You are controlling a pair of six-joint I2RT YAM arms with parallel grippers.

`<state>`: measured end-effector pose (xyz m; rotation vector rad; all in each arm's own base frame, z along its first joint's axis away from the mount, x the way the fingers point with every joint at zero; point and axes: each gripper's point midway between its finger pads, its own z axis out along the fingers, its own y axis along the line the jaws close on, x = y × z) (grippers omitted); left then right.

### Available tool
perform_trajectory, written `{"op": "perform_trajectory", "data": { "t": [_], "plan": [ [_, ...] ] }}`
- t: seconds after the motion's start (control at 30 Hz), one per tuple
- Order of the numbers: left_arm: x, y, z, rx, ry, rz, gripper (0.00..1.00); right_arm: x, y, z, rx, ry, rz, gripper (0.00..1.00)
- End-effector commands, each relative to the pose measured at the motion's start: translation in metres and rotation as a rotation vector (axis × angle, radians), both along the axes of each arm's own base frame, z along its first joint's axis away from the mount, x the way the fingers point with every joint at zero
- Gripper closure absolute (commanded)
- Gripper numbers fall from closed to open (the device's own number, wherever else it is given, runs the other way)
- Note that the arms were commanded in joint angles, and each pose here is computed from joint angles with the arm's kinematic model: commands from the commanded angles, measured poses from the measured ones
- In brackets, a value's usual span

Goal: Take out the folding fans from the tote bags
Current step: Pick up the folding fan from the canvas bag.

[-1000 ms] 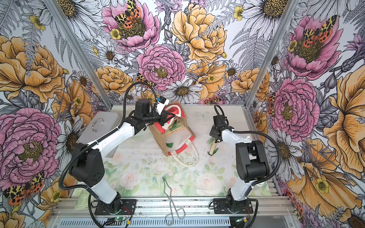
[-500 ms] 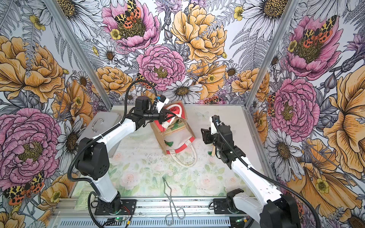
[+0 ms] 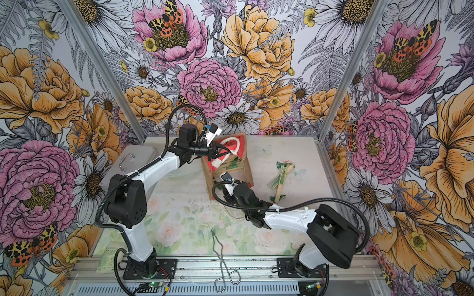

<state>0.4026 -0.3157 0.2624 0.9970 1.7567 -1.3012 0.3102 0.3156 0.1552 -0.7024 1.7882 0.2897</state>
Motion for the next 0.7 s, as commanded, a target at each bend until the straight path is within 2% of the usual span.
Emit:
{"op": "perform_trajectory", "data": {
  "t": [0.0, 0.13, 0.33, 0.47, 0.57, 0.67],
  "plan": [
    [0.005, -0.002, 0.017, -0.016, -0.046, 0.025, 1.0, 0.025, 0.007, 0.021, 0.178, -0.037, -0.126, 0.57],
    [0.0, -0.002, 0.021, -0.046, -0.042, 0.008, 1.0, 0.041, 0.011, -0.008, 0.317, 0.157, -0.249, 0.57],
    [-0.001, 0.001, 0.027, -0.116, -0.04, -0.017, 1.0, 0.062, 0.005, -0.035, 0.542, 0.332, -0.324, 0.58],
    [-0.002, -0.001, 0.028, -0.137, -0.04, -0.028, 1.0, 0.08, 0.003, -0.046, 0.749, 0.431, -0.292, 0.59],
    [-0.002, -0.001, 0.032, -0.145, -0.044, -0.033, 1.0, 0.088, 0.012, -0.054, 0.839, 0.527, -0.24, 0.59],
    [-0.003, -0.001, 0.035, -0.151, -0.045, -0.042, 1.0, 0.095, 0.013, -0.059, 0.901, 0.546, -0.234, 0.58]
  ]
}}
